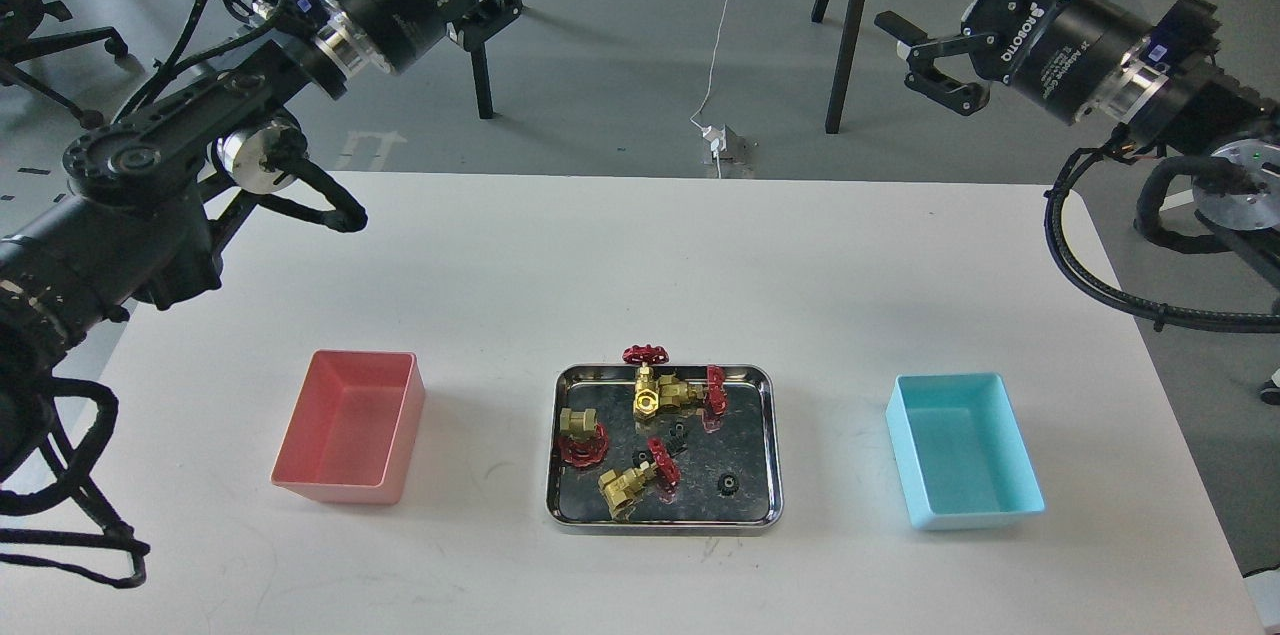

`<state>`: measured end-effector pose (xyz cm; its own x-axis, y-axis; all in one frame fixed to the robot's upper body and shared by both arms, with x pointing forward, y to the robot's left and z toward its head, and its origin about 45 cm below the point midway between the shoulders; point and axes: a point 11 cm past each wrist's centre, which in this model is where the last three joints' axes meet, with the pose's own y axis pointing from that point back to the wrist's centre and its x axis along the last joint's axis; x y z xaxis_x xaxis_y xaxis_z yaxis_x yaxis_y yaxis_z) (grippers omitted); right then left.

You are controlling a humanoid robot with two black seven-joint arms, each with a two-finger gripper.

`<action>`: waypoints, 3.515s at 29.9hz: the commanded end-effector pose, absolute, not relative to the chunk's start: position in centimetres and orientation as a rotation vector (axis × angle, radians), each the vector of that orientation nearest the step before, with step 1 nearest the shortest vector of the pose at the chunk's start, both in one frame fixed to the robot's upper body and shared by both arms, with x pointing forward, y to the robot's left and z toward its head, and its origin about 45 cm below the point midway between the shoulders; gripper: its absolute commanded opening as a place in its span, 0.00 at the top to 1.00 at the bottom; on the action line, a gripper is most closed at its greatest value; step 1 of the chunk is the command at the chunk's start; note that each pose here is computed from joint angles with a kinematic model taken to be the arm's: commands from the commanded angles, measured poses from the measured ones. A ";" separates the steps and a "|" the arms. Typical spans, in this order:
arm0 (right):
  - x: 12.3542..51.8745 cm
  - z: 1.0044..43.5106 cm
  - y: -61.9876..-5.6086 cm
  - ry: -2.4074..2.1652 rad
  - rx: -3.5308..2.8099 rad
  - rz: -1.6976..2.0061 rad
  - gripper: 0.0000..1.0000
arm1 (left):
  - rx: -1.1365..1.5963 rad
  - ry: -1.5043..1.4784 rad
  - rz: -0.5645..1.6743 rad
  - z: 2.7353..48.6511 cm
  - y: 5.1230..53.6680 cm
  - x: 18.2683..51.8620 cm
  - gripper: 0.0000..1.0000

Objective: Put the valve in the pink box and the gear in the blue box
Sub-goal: 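Move the left gripper toward the metal tray of brass valves, then lower the left gripper onto a red-handled brass valve and grasp it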

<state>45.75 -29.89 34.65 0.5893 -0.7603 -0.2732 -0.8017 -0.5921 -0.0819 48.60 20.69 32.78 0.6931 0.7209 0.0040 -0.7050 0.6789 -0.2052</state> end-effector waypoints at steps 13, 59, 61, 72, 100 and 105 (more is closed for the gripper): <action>47.1 36.2 -31.7 1.366 -2.522 0.278 0.00 | -0.621 0.091 0.839 37.4 20.0 48.8 0.00; 49.4 35.1 -32.5 1.639 -2.304 0.338 0.00 | 0.888 -1.266 -0.611 14.7 17.3 33.4 0.07; 49.3 35.2 -32.6 1.641 -2.303 0.336 0.00 | 0.894 -1.263 -0.611 14.2 17.5 33.4 0.11; 48.8 33.3 -33.2 1.672 -2.299 0.376 0.00 | 0.917 -1.258 -0.594 11.8 18.5 33.7 0.33; 48.4 32.3 -33.9 1.694 -2.287 0.399 0.00 | 0.871 -1.342 -0.613 12.6 18.2 34.1 0.95; 48.4 32.2 -33.9 1.695 -2.284 0.401 0.00 | 0.870 -1.402 -0.580 14.9 17.9 35.7 0.96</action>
